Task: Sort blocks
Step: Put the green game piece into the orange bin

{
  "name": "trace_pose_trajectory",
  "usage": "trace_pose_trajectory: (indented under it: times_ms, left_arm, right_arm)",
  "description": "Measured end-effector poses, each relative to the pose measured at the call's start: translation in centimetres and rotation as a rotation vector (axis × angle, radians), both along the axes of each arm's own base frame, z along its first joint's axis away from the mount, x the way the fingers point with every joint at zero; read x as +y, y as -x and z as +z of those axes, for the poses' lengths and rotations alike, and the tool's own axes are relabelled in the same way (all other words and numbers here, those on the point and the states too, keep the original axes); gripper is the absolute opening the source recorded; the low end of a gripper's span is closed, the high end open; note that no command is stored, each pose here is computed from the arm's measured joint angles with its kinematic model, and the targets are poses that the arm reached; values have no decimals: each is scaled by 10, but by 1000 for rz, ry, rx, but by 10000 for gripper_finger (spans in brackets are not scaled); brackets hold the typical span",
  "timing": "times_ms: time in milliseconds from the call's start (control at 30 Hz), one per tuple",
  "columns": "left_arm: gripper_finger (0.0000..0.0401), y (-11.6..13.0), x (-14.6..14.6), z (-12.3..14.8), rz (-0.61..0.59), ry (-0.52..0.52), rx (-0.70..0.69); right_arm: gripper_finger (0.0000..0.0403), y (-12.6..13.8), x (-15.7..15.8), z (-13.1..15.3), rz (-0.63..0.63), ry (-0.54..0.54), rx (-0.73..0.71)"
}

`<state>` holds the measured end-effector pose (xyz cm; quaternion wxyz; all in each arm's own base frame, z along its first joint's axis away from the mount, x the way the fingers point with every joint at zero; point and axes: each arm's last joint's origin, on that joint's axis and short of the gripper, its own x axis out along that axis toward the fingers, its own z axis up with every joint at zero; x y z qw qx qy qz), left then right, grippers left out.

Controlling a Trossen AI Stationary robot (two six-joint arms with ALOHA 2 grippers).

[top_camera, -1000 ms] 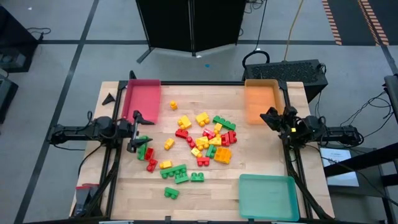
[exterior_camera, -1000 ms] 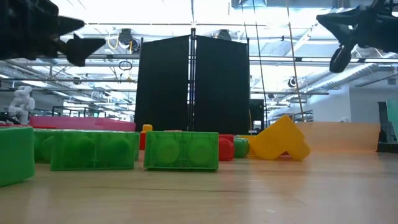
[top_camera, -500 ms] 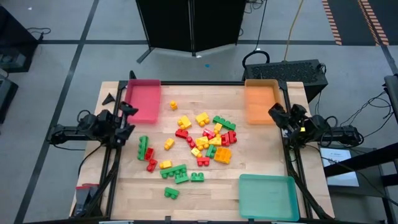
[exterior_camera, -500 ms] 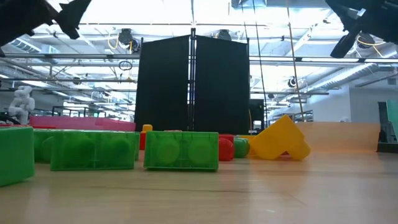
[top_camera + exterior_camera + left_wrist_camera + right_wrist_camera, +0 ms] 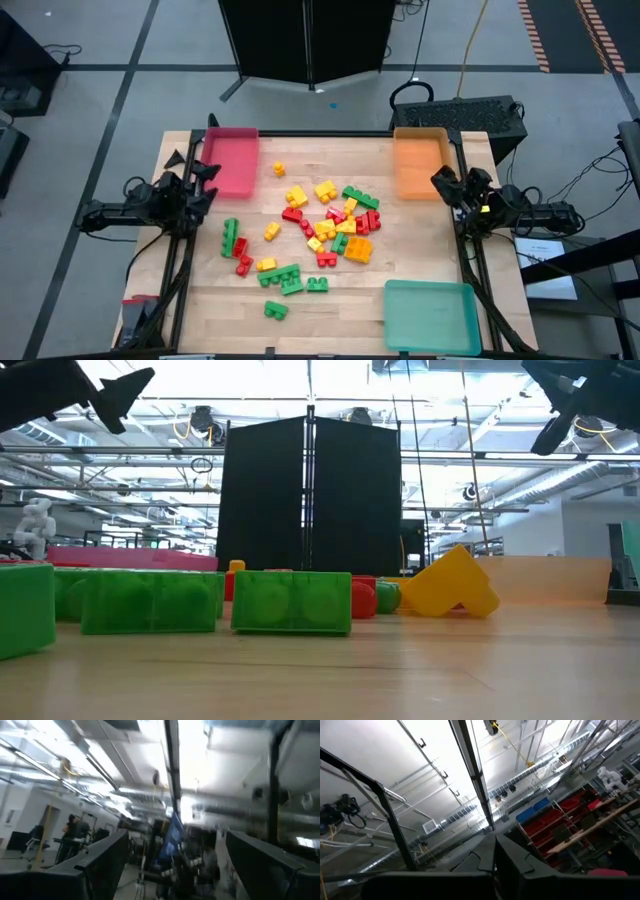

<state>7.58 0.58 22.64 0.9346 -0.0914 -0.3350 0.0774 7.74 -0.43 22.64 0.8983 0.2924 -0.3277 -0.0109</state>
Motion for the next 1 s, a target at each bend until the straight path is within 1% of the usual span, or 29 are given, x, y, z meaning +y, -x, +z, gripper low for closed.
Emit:
trace_pose_trajectory:
  times_ms: [67,133,200,267,333,400,500,567,633,700,800,900,1000]
  left_arm:
    - [341,7,1,8,16,58,-113]
    - [341,13,2,16,-13,89,-189]
    - [341,15,2,25,-33,117,-197]
    - [339,18,2,39,-27,139,-173]
    - [333,19,3,52,-10,158,-114]
    - [322,20,3,69,-6,161,-56]
    - [297,24,3,101,-5,163,0]
    - [279,23,3,121,-1,162,50]
    - [260,21,3,139,5,160,110]
    - [239,19,3,154,9,160,178]
    - [206,12,3,170,21,161,310]
    - [168,5,4,179,71,178,451]
    - [130,-2,6,182,148,197,581]
  right_arm:
    - [9,5,0,14,-6,20,-38]
    - [9,13,1,36,-41,101,-59]
    - [9,19,1,60,-106,193,-37]
    - [9,22,0,87,-170,275,1]
    - [9,24,0,116,-218,347,48]
    - [9,22,1,142,-228,403,120]
    - [9,13,1,177,-217,459,257]
    - [9,4,1,195,-211,497,368]
    - [8,-7,0,211,-243,500,491]
    - [5,-18,-2,222,-280,491,622]
    - [2,-33,-4,240,-353,500,757]
    - [3,-52,-6,252,-459,494,869]
    - [3,-79,-12,251,-545,517,1031]
